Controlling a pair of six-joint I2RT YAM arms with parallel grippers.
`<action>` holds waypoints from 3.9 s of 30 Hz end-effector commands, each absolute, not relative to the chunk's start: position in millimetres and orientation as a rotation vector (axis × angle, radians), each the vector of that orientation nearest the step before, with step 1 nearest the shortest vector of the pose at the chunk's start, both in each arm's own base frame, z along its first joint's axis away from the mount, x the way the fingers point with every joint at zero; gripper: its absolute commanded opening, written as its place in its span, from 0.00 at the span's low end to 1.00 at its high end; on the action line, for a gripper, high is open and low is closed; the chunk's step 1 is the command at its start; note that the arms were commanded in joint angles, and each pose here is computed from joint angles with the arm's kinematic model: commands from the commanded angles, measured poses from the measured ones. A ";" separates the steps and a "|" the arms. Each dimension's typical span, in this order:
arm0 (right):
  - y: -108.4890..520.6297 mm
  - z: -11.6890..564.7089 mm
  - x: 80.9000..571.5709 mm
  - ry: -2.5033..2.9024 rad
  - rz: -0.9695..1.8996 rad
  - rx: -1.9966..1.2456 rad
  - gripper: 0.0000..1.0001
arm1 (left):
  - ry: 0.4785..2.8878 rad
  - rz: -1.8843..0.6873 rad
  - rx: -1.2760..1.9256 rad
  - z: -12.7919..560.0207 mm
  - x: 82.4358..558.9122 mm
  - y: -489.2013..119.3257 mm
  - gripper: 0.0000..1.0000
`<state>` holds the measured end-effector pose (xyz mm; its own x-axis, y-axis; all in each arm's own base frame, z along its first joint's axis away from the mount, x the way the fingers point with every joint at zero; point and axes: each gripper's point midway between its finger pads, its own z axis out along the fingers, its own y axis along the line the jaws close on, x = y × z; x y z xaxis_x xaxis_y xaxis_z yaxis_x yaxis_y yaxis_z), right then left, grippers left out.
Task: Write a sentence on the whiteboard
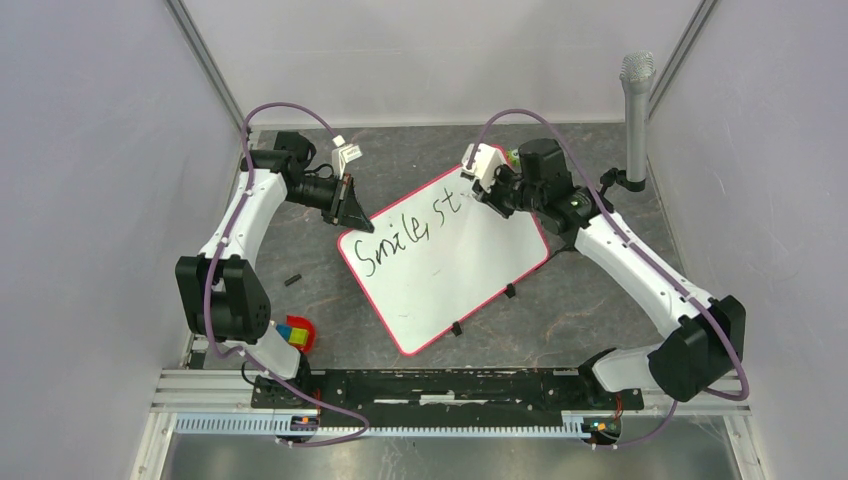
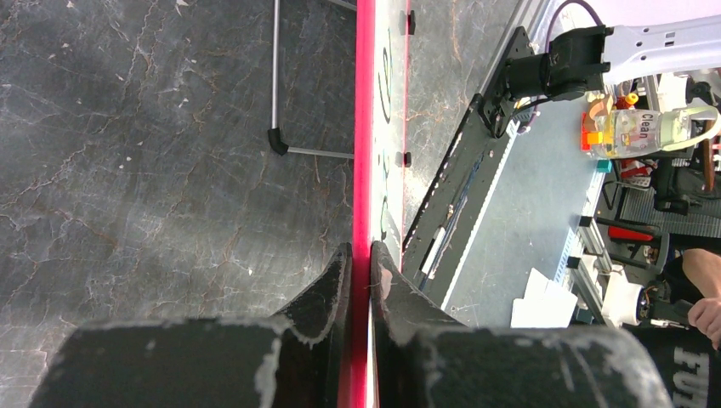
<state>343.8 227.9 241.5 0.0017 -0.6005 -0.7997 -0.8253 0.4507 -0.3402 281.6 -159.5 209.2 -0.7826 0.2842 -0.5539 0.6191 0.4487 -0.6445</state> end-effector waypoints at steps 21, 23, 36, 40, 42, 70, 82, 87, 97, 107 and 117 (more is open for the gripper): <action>243.8 264.5 361.3 1.625 0.325 -1.201 0.00 | 2.308 -1.208 0.859 212.0 280.4 -161.9 0.02; 243.3 258.4 356.0 1.634 0.335 -1.214 0.00 | 2.309 -1.208 0.860 211.9 280.3 -161.8 0.02; 222.5 219.6 343.3 1.711 0.264 -1.281 0.00 | 2.316 -1.209 0.866 210.4 279.6 -161.3 0.02; 215.8 230.2 357.8 1.705 0.199 -1.240 0.00 | 2.317 -1.211 0.865 210.0 280.1 -161.4 0.02; 215.6 237.6 363.9 1.695 0.183 -1.218 0.00 | 2.316 -1.208 0.865 210.6 280.4 -161.2 0.02; 211.0 244.6 358.3 1.682 0.169 -1.235 0.00 | 2.315 -1.209 0.869 210.1 279.5 -161.2 0.02; 214.9 261.0 375.3 1.647 0.171 -1.166 0.00 | 2.320 -1.202 0.869 209.0 279.1 -160.4 0.02; 213.7 251.4 379.3 1.663 0.161 -1.177 0.00 | 2.322 -1.204 0.868 208.6 279.5 -160.5 0.02; 207.9 251.8 385.7 1.673 0.133 -1.156 0.00 | 2.323 -1.204 0.867 208.4 279.5 -160.5 0.02; 194.0 224.5 363.1 1.717 0.118 -1.214 0.00 | 2.318 -1.205 0.868 209.5 279.4 -160.7 0.02; 196.1 252.7 392.8 1.670 0.050 -1.138 0.00 | 2.320 -1.202 0.867 209.4 279.5 -160.5 0.02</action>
<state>371.9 196.5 231.4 -0.0076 -0.6566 -0.7542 -0.7405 0.5105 -0.4370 279.7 -160.0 208.9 -0.7858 0.2906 -0.5460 0.6157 0.4512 -0.6460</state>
